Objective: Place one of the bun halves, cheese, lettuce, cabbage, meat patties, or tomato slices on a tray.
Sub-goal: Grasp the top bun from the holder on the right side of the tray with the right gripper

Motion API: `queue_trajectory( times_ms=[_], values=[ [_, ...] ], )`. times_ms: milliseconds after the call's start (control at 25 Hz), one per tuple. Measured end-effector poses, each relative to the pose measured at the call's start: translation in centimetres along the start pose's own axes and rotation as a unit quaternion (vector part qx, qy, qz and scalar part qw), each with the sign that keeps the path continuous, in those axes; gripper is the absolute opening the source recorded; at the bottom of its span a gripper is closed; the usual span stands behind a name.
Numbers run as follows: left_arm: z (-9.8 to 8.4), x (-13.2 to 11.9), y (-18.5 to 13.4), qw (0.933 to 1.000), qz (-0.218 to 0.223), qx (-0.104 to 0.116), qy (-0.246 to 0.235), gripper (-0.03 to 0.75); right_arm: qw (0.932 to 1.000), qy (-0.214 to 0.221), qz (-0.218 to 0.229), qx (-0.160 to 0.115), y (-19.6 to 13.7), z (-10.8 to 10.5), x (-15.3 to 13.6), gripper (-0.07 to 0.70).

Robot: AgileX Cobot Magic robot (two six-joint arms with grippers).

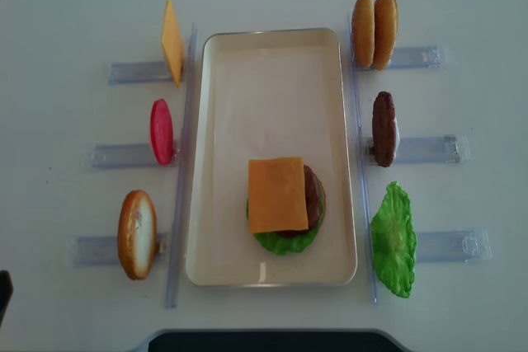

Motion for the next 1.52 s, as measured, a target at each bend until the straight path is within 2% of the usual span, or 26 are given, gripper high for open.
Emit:
queue_trajectory(
  times_ms=[880,1520],
  values=[
    [0.0,0.0,0.0,1.0,0.0,0.0,0.0,0.164,1.0,0.0,0.0,0.0,0.0,0.0,0.0,0.587],
    [0.0,0.0,0.0,1.0,0.0,0.0,0.0,0.16,1.0,0.0,0.0,0.0,0.0,0.0,0.0,0.587]
  ],
)
Point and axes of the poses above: a point on each arm's last joint axis where the gripper is mounted, x pointing back along that axis away from the gripper, z along the wrist's bending axis when the last joint is at zero, y = z × x, the point moved 2 cm from there along -x, pointing out along that axis toward the gripper, and after that the axes turned 9 degrees about x, right-handed, at the moved point
